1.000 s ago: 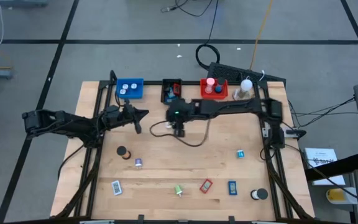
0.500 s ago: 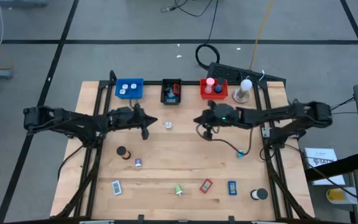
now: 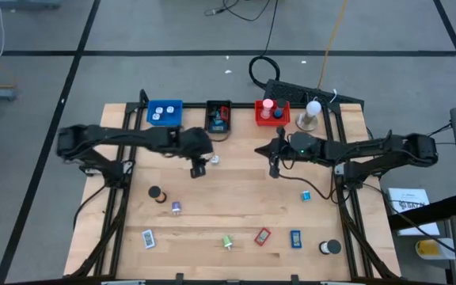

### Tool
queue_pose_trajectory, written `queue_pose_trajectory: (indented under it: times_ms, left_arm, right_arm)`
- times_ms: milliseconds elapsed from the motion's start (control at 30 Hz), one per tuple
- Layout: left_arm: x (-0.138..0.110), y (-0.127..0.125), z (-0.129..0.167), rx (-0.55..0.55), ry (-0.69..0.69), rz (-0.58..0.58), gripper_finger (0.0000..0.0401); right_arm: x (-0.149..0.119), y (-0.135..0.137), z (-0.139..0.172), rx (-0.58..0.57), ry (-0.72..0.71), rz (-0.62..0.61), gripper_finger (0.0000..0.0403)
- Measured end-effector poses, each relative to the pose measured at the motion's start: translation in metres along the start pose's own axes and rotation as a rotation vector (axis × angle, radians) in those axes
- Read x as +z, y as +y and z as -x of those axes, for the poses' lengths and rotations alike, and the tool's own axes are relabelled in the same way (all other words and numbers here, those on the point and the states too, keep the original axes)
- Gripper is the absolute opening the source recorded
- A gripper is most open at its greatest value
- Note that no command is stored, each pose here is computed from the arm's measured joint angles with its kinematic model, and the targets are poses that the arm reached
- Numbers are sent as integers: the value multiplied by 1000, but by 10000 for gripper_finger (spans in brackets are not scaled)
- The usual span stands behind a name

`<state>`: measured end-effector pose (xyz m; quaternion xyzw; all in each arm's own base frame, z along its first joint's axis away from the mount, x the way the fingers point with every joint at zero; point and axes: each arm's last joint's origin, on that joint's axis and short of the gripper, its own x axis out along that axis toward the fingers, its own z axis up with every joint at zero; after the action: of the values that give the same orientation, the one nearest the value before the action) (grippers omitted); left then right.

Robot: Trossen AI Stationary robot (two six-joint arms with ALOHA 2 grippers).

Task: Pick & Place Office items
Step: Put the top green charger adapter into the blue bin

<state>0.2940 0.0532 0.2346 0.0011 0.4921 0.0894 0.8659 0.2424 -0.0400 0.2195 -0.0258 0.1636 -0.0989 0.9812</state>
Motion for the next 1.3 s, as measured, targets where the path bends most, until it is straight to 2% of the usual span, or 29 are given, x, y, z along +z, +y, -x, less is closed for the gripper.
queue_pose_trajectory:
  times_ms: [167, 400, 533, 900, 1100, 1300]
  left_arm:
    - [26, 7, -17, -25, 134, -120, 265]
    - [43, 10, -43, -84, 154, -250, 300]
    - [42, 10, -55, -90, 169, -279, 294]
    - [34, 13, -91, -89, 233, -265, 278]
    - [31, 16, -95, -90, 255, -256, 273]
    - [28, 18, -94, -93, 282, -240, 233]
  right_arm:
    - [-2, 0, 0, 1, 20, 3, 1]
    - [-2, 0, 0, 1, 22, 19, 1]
    - [-2, 0, 0, 1, 22, 23, 1]
    - [-2, 0, 0, 2, 20, 26, 1]
    - [-2, 0, 0, 5, 18, 26, 1]
    - [-2, 0, 0, 5, 18, 26, 1]
